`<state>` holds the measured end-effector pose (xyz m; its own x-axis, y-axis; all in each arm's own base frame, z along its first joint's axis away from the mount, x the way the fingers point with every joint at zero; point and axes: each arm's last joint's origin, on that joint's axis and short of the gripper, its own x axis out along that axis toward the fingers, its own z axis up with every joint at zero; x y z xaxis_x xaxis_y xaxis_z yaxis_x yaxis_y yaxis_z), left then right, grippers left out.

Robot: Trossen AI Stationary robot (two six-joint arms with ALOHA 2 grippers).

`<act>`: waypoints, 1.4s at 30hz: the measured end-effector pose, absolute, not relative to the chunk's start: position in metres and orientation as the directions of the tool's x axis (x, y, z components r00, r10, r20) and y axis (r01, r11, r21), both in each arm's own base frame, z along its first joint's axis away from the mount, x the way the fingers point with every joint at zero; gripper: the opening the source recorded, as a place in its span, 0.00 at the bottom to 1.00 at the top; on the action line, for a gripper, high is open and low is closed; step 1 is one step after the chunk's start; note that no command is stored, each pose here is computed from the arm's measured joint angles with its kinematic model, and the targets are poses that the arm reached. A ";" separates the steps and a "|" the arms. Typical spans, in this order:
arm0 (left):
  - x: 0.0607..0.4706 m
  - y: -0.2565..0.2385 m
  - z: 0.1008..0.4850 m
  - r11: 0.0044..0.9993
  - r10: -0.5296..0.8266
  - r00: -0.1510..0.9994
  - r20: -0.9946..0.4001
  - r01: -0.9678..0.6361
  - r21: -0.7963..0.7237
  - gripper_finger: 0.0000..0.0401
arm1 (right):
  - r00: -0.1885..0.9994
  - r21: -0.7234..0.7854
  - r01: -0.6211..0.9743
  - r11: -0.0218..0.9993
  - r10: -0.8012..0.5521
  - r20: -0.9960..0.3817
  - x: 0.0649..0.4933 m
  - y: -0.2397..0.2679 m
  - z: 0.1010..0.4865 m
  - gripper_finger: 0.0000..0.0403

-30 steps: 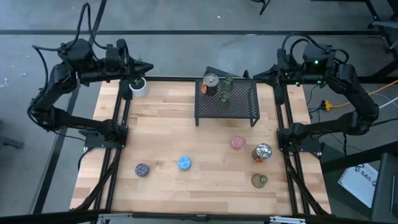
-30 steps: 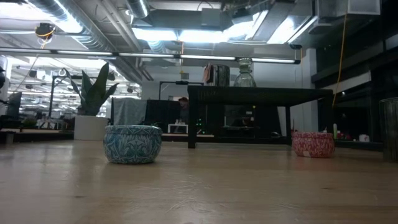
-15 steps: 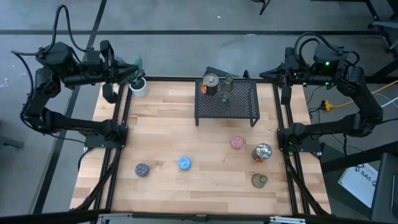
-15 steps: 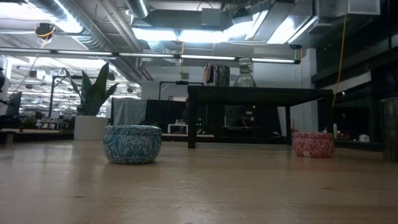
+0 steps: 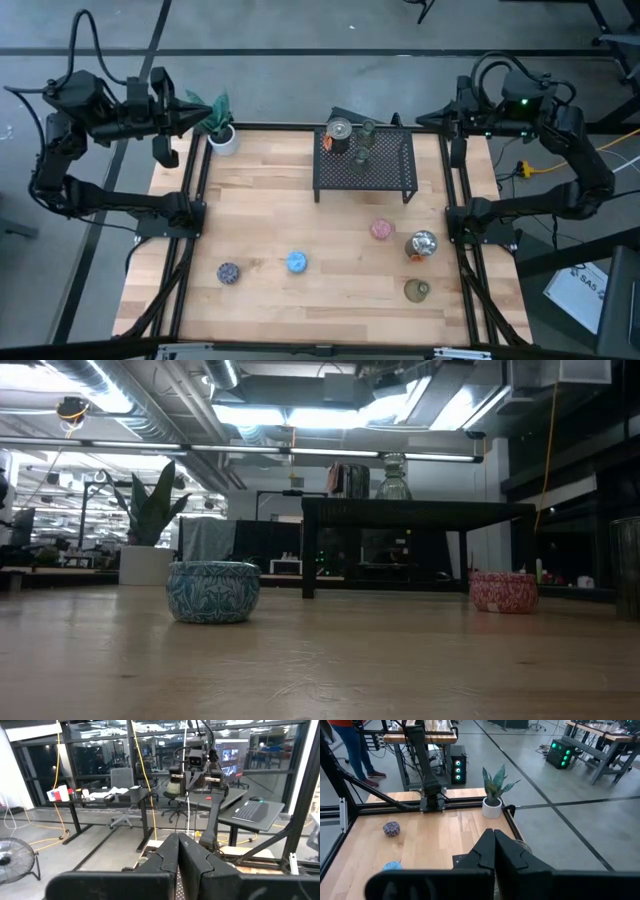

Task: Pick & Place candle stick holders
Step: Put the top green vase candle holder on the shelf aligned with the other green vase candle holder

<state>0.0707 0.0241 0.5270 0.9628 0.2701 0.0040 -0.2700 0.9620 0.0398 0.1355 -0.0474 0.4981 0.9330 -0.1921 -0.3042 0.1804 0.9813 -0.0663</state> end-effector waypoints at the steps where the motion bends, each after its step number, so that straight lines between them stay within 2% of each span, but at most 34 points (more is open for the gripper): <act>1: 0.071 0.024 0.527 0.962 0.270 0.963 0.004 -0.270 0.040 0.01 | 0.932 -0.066 0.180 0.981 -0.192 -0.306 0.136 -0.048 0.498 0.00; 25: 0.086 0.030 0.525 0.960 0.279 0.960 -0.033 -0.278 0.037 0.01 | 0.923 -0.004 0.198 0.980 -0.187 -0.336 0.140 -0.049 0.494 0.00; 42: 0.179 0.065 0.495 0.963 0.264 0.925 -0.272 -0.271 0.015 0.05 | 0.846 0.019 0.204 0.979 -0.166 -0.507 0.169 -0.061 0.472 0.00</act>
<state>0.1790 0.0655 0.4952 0.9253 0.2644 -0.2720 -0.2705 0.9626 0.0154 0.1691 -0.0606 0.4724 0.8455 -0.1664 -0.5074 0.2038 0.9788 0.0186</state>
